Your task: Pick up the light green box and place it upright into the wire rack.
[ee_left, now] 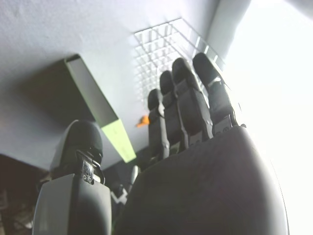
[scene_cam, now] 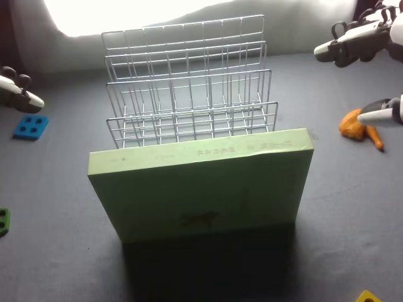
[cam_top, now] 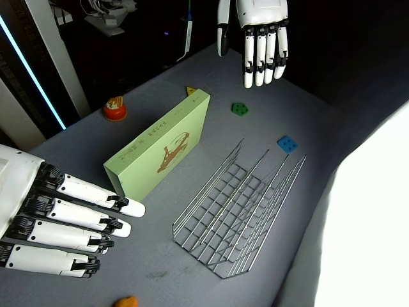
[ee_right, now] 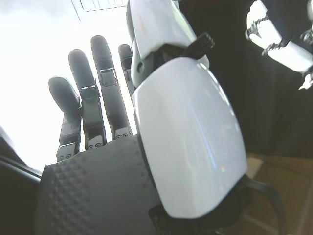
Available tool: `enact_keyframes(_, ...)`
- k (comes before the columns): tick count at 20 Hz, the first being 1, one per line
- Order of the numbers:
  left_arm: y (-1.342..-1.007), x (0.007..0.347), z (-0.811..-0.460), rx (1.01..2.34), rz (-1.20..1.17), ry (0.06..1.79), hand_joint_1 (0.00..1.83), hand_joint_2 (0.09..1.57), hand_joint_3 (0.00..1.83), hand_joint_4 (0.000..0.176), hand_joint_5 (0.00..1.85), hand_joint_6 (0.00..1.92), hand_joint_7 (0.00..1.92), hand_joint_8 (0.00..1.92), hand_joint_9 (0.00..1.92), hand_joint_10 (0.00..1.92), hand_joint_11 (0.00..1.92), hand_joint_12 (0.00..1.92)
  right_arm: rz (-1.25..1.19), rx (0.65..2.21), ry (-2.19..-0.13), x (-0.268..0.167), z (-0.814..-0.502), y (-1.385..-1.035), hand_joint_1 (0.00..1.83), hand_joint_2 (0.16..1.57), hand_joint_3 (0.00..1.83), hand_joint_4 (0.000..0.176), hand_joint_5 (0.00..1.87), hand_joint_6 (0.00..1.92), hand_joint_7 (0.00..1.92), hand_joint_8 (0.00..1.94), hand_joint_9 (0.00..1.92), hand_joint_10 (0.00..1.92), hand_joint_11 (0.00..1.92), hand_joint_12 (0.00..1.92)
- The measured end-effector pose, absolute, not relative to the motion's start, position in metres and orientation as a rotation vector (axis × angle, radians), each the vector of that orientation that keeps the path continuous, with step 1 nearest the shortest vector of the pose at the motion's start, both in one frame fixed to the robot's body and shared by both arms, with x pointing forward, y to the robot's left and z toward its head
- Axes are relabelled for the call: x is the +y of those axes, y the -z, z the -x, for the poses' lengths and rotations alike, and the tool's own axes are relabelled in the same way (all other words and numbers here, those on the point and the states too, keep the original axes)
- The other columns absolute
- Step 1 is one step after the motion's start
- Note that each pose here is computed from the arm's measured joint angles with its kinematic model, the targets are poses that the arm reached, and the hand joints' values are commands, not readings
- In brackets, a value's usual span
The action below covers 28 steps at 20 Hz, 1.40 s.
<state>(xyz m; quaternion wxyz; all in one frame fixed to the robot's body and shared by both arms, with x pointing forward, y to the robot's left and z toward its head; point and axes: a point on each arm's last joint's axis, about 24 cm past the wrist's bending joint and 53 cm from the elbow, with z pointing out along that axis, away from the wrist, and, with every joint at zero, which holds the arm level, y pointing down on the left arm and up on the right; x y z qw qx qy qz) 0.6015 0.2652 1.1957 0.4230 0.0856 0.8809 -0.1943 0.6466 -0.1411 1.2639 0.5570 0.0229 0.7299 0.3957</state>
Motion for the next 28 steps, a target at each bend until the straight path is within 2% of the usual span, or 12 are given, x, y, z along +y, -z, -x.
enact_keyframes(1, -1.195, 0.267, -0.602, 2.208, -0.213, 0.482, 0.55, 1.24, 0.04, 0.067, 0.47, 0.07, 0.56, 0.04, 0.57, 0.22, 0.15, 1.34, -0.049, 1.706, -0.924, -0.143, -0.648, -1.266, 0.34, 1.22, 0.14, 0.0, 0.22, 0.51, 0.43, 0.12, 0.26, 0.68, 0.0, 1.62)
enact_keyframes(2, -1.193, 0.268, -0.601, 2.214, -0.214, 0.479, 0.15, 1.24, 0.0, 0.052, 0.22, 0.0, 0.24, 0.0, 0.21, 0.01, 0.0, 0.41, -0.054, 1.693, -0.92, -0.145, -0.649, -1.269, 0.37, 1.09, 0.0, 0.0, 0.1, 0.1, 0.1, 0.01, 0.04, 0.11, 0.0, 0.43)
enact_keyframes(3, -1.192, 0.268, -0.6, 2.222, -0.217, 0.478, 0.02, 1.22, 0.0, 0.051, 0.17, 0.0, 0.23, 0.01, 0.2, 0.01, 0.0, 0.25, -0.045, 1.683, -0.91, -0.146, -0.65, -1.27, 0.3, 1.09, 0.0, 0.0, 0.09, 0.03, 0.07, 0.0, 0.01, 0.03, 0.0, 0.05)
enact_keyframes(4, -1.192, 0.267, -0.6, 2.22, -0.216, 0.479, 0.0, 1.22, 0.0, 0.021, 0.2, 0.01, 0.24, 0.01, 0.19, 0.0, 0.0, 0.21, -0.043, 1.669, -0.907, -0.146, -0.65, -1.273, 0.27, 1.1, 0.0, 0.0, 0.07, 0.02, 0.05, 0.0, 0.0, 0.0, 0.0, 0.01)
enact_keyframes(5, -1.194, 0.265, -0.601, 2.211, -0.22, 0.482, 0.0, 1.21, 0.0, 0.013, 0.21, 0.01, 0.28, 0.01, 0.22, 0.01, 0.0, 0.29, -0.045, 1.659, -0.906, -0.147, -0.651, -1.276, 0.25, 1.1, 0.01, 0.0, 0.09, 0.02, 0.06, 0.01, 0.0, 0.0, 0.0, 0.0)
enact_keyframes(7, -1.194, 0.265, -0.601, 2.209, -0.22, 0.482, 0.0, 1.23, 0.0, 0.03, 0.19, 0.0, 0.24, 0.0, 0.22, 0.01, 0.0, 0.29, -0.043, 1.66, -0.898, -0.148, -0.651, -1.273, 0.24, 1.1, 0.01, 0.0, 0.09, 0.02, 0.07, 0.01, 0.01, 0.0, 0.0, 0.0)
enact_keyframes(11, -1.194, 0.266, -0.601, 2.212, -0.22, 0.48, 0.02, 1.21, 0.0, 0.027, 0.27, 0.02, 0.26, 0.0, 0.23, 0.01, 0.0, 0.31, -0.016, 1.689, -0.891, -0.141, -0.649, -1.264, 0.25, 1.09, 0.0, 0.0, 0.08, 0.01, 0.09, 0.01, 0.06, 0.02, 0.01, 0.0)
enact_keyframes(14, -1.193, 0.266, -0.6, 2.214, -0.221, 0.479, 0.01, 1.21, 0.0, 0.019, 0.23, 0.0, 0.22, 0.0, 0.18, 0.0, 0.0, 0.27, -0.034, 1.728, -0.946, -0.125, -0.647, -1.257, 0.33, 1.04, 0.0, 0.0, 0.07, 0.0, 0.14, 0.01, 0.12, 0.01, 0.0, 0.23)
enact_keyframes(15, -1.193, 0.266, -0.6, 2.213, -0.221, 0.48, 0.0, 1.2, 0.0, 0.015, 0.21, 0.0, 0.21, 0.0, 0.17, 0.0, 0.0, 0.31, -0.031, 1.733, -0.969, -0.117, -0.646, -1.259, 0.33, 1.04, 0.0, 0.0, 0.03, 0.0, 0.09, 0.0, 0.09, 0.0, 0.0, 0.15)
enact_keyframes(17, -1.194, 0.266, -0.601, 2.212, -0.221, 0.48, 0.0, 1.19, 0.0, 0.008, 0.22, 0.0, 0.28, 0.02, 0.23, 0.02, 0.0, 0.36, -0.044, 1.723, -1.029, -0.102, -0.644, -1.267, 0.81, 0.97, 0.0, 0.0, 0.0, 0.0, 0.07, 0.0, 0.04, 0.0, 0.0, 0.02)
enact_keyframes(22, -1.194, 0.264, -0.6, 2.212, -0.227, 0.481, 0.01, 1.2, 0.0, 0.008, 0.22, 0.01, 0.22, 0.0, 0.19, 0.0, 0.0, 0.31, -0.104, 1.719, -1.217, -0.062, -0.637, -1.291, 1.2, 0.95, 0.0, 0.0, 0.04, 0.01, 0.02, 0.0, 0.01, 0.0, 0.0, 0.0)
enact_keyframes(28, -1.193, 0.263, -0.599, 2.214, -0.231, 0.48, 0.01, 1.2, 0.0, 0.008, 0.23, 0.01, 0.22, 0.0, 0.19, 0.0, 0.0, 0.31, -0.021, 1.77, -1.352, -0.001, -0.611, -1.294, 1.23, 0.95, 0.0, 0.0, 0.04, 0.01, 0.01, 0.0, 0.01, 0.0, 0.0, 0.0)
